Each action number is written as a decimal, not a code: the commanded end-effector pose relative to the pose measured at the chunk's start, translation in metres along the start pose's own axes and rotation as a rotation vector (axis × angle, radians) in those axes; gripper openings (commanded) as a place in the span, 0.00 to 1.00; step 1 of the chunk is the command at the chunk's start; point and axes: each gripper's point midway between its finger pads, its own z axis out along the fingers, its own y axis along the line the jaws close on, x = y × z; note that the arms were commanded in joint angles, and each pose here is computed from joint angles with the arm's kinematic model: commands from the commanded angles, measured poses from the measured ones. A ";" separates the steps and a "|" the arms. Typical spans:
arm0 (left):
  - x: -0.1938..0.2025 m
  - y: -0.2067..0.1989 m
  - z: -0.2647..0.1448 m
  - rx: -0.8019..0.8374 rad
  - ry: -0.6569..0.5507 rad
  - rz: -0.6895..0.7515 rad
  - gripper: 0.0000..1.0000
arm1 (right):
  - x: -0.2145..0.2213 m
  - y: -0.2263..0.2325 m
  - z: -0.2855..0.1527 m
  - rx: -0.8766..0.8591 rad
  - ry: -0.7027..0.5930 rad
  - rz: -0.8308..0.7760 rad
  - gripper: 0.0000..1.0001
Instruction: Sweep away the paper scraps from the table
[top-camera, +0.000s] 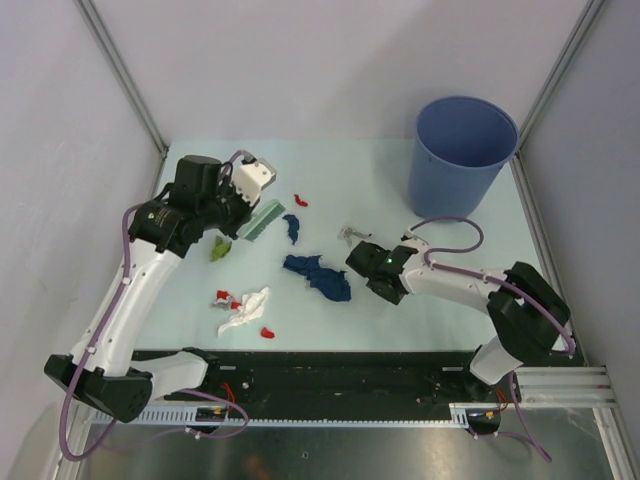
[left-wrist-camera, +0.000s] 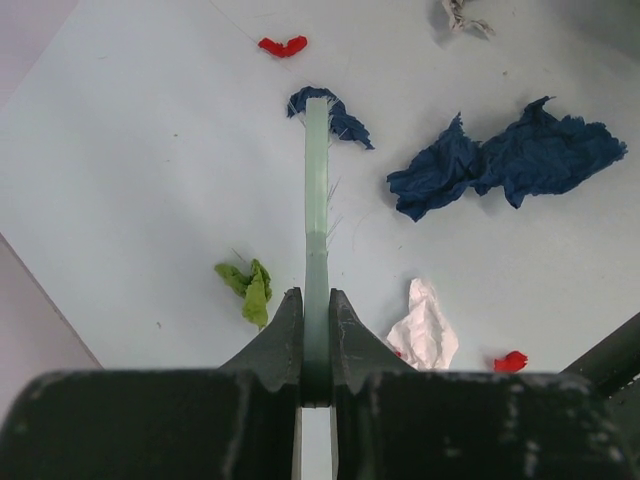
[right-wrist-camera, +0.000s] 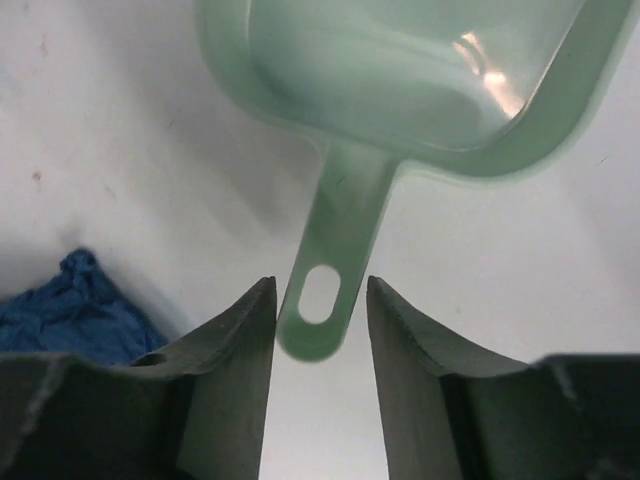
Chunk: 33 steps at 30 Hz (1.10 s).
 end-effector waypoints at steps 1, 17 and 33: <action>-0.011 0.010 -0.012 -0.048 -0.061 0.027 0.00 | -0.003 -0.011 -0.014 -0.084 -0.031 -0.131 0.37; -0.016 0.013 -0.017 -0.065 -0.077 0.046 0.00 | 0.040 -0.044 -0.027 -0.330 0.299 -0.673 0.00; 0.045 0.048 0.000 -0.204 0.149 0.025 0.00 | 0.004 -0.059 -0.045 -0.181 0.210 -0.719 0.99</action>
